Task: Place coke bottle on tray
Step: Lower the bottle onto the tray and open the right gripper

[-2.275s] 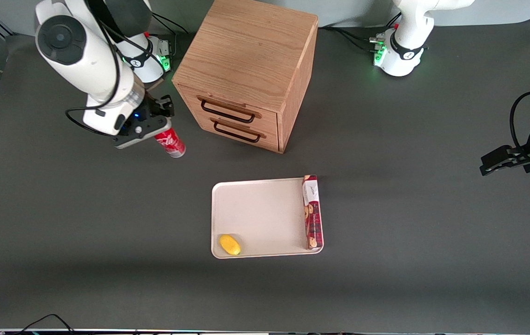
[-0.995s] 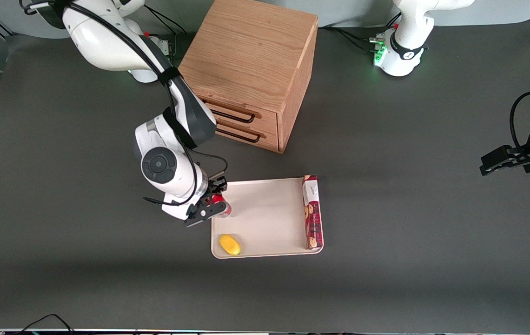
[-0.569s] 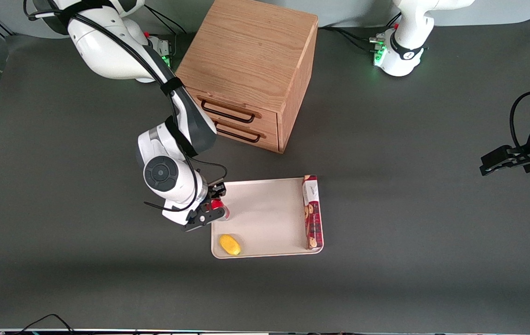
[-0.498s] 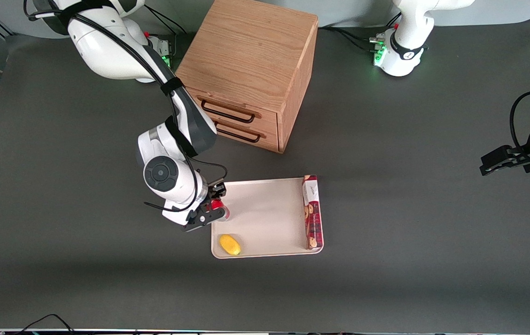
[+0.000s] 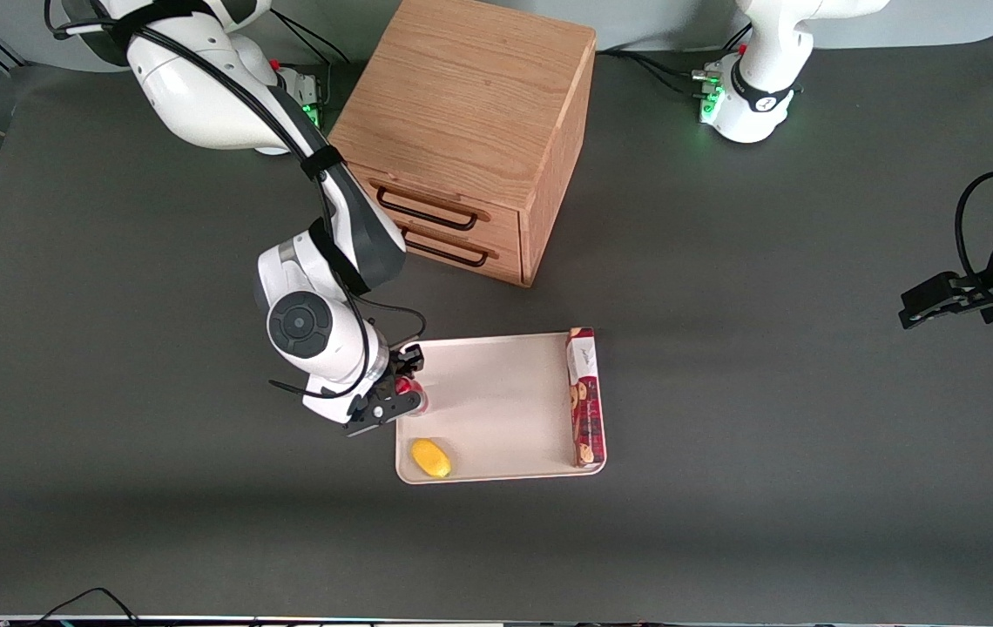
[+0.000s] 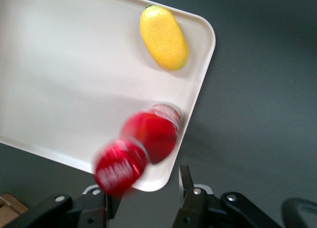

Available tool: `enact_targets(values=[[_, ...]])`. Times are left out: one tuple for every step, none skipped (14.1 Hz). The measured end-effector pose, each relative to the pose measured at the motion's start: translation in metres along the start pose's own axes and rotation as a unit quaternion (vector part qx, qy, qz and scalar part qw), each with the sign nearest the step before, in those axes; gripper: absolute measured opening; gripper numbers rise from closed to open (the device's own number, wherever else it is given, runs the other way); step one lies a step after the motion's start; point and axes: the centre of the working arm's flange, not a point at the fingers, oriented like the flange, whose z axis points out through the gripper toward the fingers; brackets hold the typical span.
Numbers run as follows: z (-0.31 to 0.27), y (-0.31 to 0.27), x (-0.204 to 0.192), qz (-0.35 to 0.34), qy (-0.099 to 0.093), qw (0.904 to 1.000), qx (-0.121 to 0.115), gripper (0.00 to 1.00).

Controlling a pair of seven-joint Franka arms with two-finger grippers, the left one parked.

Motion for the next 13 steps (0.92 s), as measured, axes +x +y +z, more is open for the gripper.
enact_targets(values=[[-0.001,0.000,0.000,0.000,0.001,1.0000,0.000,0.65],[-0.001,0.000,0.000,0.000,0.001,1.0000,0.000,0.73],[-0.001,0.000,0.000,0.000,0.001,1.0000,0.000,0.84],[-0.001,0.001,0.001,0.001,0.001,1.0000,0.000,0.93],[-0.002,0.001,0.001,0.001,0.002,1.0000,0.000,0.99],[-0.002,0.001,0.001,0.002,0.002,1.0000,0.000,1.00],[-0.002,0.001,0.001,0.006,0.003,1.0000,0.000,1.00],[-0.005,0.001,0.002,0.013,0.005,0.9999,0.000,1.00],[-0.009,0.001,0.003,0.019,0.009,0.9998,0.000,1.00],[-0.016,0.002,0.005,0.022,0.015,0.9997,0.001,1.00],[-0.028,0.003,0.006,0.025,0.025,0.9994,0.002,1.00],[-0.046,0.008,0.006,0.028,0.035,0.9990,0.002,1.00],[-0.068,0.015,0.003,0.033,0.039,0.9987,0.001,1.00]])
